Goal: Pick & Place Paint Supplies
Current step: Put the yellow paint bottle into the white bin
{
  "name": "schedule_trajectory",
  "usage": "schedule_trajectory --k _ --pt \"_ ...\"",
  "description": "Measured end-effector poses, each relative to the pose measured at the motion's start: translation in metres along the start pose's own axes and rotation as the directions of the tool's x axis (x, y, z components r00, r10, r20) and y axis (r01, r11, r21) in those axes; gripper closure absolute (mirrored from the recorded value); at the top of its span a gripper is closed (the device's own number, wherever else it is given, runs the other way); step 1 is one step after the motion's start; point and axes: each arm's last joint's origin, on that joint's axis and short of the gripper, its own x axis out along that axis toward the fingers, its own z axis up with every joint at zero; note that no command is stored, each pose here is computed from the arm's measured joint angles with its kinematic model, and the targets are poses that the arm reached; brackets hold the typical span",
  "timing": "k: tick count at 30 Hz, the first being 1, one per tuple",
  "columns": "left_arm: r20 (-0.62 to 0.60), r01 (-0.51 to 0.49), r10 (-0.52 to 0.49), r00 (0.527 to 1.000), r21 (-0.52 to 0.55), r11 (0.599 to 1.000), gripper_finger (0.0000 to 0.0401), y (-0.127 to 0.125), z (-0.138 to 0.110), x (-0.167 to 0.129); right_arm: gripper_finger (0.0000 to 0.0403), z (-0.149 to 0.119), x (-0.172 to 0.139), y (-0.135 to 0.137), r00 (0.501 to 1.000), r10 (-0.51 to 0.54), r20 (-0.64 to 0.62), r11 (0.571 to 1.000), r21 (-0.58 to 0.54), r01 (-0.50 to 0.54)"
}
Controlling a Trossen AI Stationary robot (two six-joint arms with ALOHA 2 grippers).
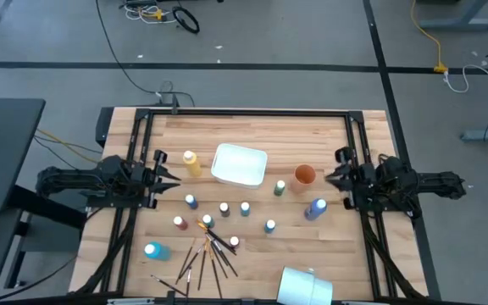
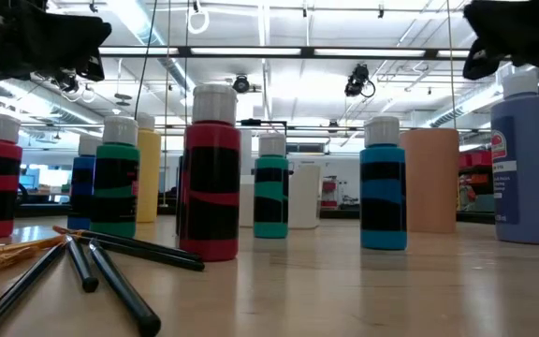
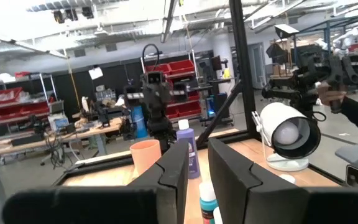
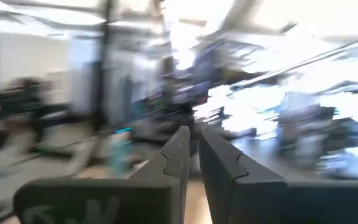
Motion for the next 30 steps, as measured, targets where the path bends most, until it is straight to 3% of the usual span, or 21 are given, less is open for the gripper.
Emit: schedule_trajectory --k 4,8,13,17,23,30 --pt "0.005 0.000 0.000 1.000 -0.048 0.999 0.0330 0.000 0.000 0.000 0.0362 0.007 -0.001 -0.006 0.979 -0.199 0.053 0.977 -0.062 0.202" --pt "0.004 -0.016 0.017 1.000 -0.047 0.999 0.0330 0.001 0.001 0.000 0.0362 0.009 -0.001 -0.008 0.964 -0.260 0.063 0.963 -0.055 0.263" --pt "-0.010 -0.191 0.191 0.981 0.012 0.981 0.0328 0.006 0.001 -0.001 0.0357 0.006 0.000 -0.007 0.978 -0.203 0.044 0.979 -0.014 0.204" --pt "-0.027 -0.305 0.306 0.952 0.041 0.952 0.0309 0.009 0.001 -0.001 0.0330 0.002 0.004 -0.004 0.992 -0.125 0.011 0.992 0.018 0.125" --pt "-0.023 -0.399 0.400 0.916 0.051 0.916 0.0237 0.014 0.015 0.000 0.0264 0.000 0.009 -0.003 0.995 -0.100 0.008 0.994 0.055 0.099" --pt "-0.144 -0.494 0.491 0.859 0.020 0.869 0.0169 0.019 0.014 0.011 0.0226 0.005 0.016 0.002 0.991 0.091 0.093 0.991 0.084 -0.099"
